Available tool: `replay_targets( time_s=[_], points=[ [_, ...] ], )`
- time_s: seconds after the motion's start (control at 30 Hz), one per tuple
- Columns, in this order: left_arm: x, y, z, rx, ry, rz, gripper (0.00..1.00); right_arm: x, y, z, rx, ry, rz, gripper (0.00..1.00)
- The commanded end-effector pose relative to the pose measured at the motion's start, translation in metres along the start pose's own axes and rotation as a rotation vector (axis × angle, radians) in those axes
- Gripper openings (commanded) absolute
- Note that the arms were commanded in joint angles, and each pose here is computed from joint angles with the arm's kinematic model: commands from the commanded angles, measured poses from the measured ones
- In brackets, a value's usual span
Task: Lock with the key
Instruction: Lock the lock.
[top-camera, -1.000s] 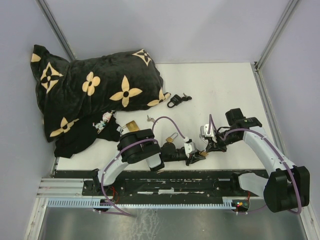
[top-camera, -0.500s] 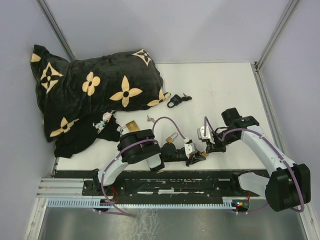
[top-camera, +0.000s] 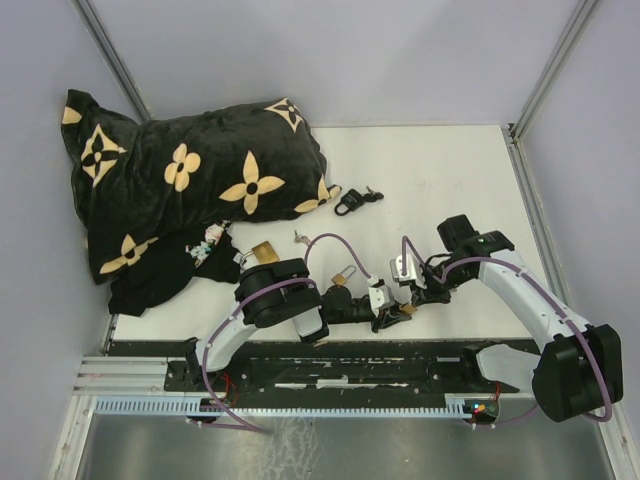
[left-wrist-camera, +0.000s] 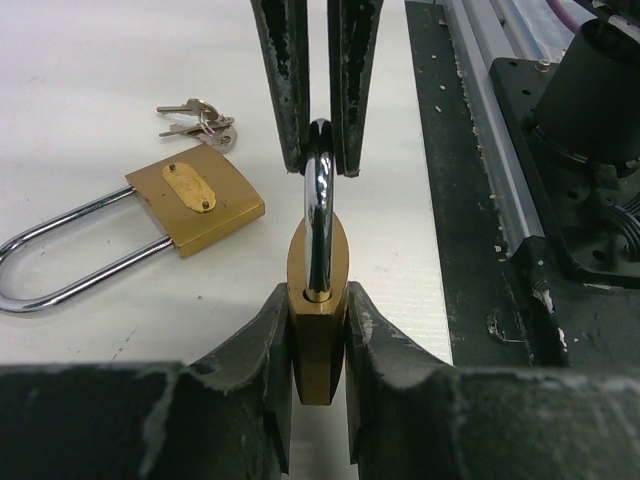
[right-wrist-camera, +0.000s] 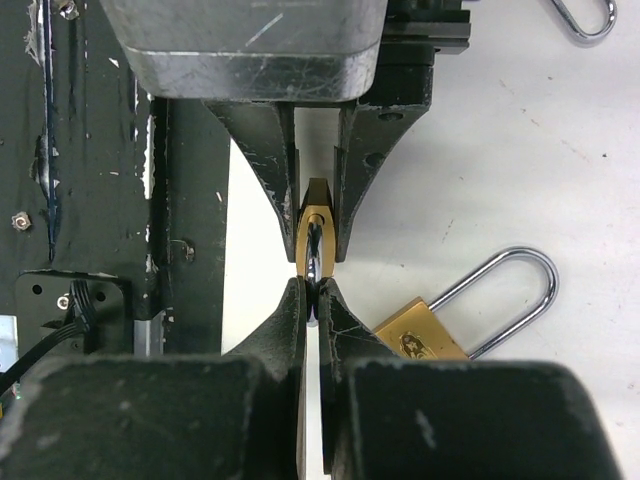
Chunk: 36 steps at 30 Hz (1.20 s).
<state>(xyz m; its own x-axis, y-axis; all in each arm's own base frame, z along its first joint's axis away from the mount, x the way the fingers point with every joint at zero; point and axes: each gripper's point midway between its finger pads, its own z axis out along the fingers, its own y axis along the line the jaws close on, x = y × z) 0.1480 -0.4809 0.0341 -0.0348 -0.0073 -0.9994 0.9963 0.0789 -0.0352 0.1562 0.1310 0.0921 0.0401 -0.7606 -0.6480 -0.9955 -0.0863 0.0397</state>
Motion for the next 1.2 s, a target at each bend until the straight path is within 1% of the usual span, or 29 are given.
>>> replay_targets(
  time_s=[0.0, 0.33, 0.7, 0.93, 1.17],
  points=[
    [-0.053, 0.002, 0.004, -0.004, -0.2, 0.068, 0.03, 0.028, 0.005, 0.006, -0.022, 0.137, 0.032, 0.02],
    [-0.051, 0.002, 0.004, -0.005, -0.196, 0.062, 0.03, 0.025, 0.001, 0.015, -0.017, 0.133, 0.083, 0.02],
    [-0.049, 0.002, 0.004, -0.007, -0.193, 0.062, 0.03, 0.044, 0.016, 0.026, -0.099, 0.225, 0.116, 0.01],
    [-0.047, 0.005, 0.003, -0.019, -0.187, 0.063, 0.03, 0.051, 0.025, 0.033, -0.154, 0.245, 0.133, 0.02],
    [-0.044, 0.006, 0.002, -0.027, -0.18, 0.068, 0.03, 0.058, 0.029, 0.039, -0.187, 0.3, 0.137, 0.01]
  ],
)
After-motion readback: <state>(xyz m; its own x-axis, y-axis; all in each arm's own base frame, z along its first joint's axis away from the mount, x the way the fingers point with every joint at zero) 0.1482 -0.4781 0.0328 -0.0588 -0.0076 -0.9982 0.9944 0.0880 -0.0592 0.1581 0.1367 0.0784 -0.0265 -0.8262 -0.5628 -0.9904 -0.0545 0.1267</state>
